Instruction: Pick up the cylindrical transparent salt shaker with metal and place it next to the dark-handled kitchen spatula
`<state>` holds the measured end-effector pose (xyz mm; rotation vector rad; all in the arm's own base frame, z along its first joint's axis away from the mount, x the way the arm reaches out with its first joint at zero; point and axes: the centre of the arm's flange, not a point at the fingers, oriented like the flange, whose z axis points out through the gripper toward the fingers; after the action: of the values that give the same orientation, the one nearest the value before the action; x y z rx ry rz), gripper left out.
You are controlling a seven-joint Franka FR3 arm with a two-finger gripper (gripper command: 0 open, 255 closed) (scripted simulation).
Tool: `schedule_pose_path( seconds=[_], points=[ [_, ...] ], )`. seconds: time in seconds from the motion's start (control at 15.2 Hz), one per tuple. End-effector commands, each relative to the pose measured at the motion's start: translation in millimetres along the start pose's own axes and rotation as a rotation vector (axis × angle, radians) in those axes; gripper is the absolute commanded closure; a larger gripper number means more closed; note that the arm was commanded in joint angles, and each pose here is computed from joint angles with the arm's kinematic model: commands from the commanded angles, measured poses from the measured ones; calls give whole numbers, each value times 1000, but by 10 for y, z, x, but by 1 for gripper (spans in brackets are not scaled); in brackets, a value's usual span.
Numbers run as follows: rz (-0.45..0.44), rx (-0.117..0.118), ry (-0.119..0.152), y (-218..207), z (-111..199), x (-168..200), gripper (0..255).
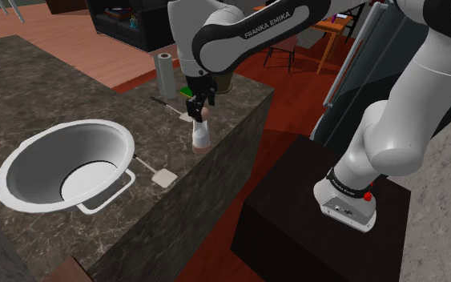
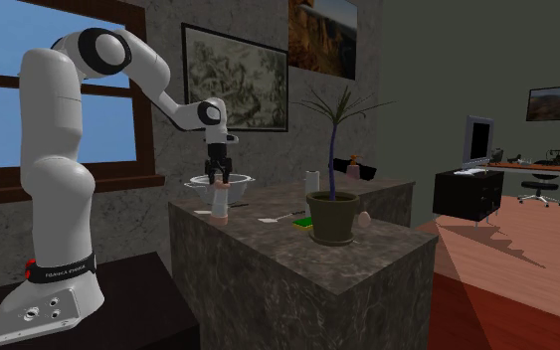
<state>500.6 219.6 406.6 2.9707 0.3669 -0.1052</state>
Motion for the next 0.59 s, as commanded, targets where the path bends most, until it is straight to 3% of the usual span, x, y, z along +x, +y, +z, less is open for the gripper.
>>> schedule_pose_path(
  seconds=[0.0, 0.13, 0.4, 0.53],
  points=[
    [0, 0, 0, 0, 0, 0, 0],
    [0, 0, 0, 0, 0, 0, 0],
    [0, 0, 0, 0, -500, 0, 0],
    [0, 0, 0, 0, -500, 0, 0]
  ],
)
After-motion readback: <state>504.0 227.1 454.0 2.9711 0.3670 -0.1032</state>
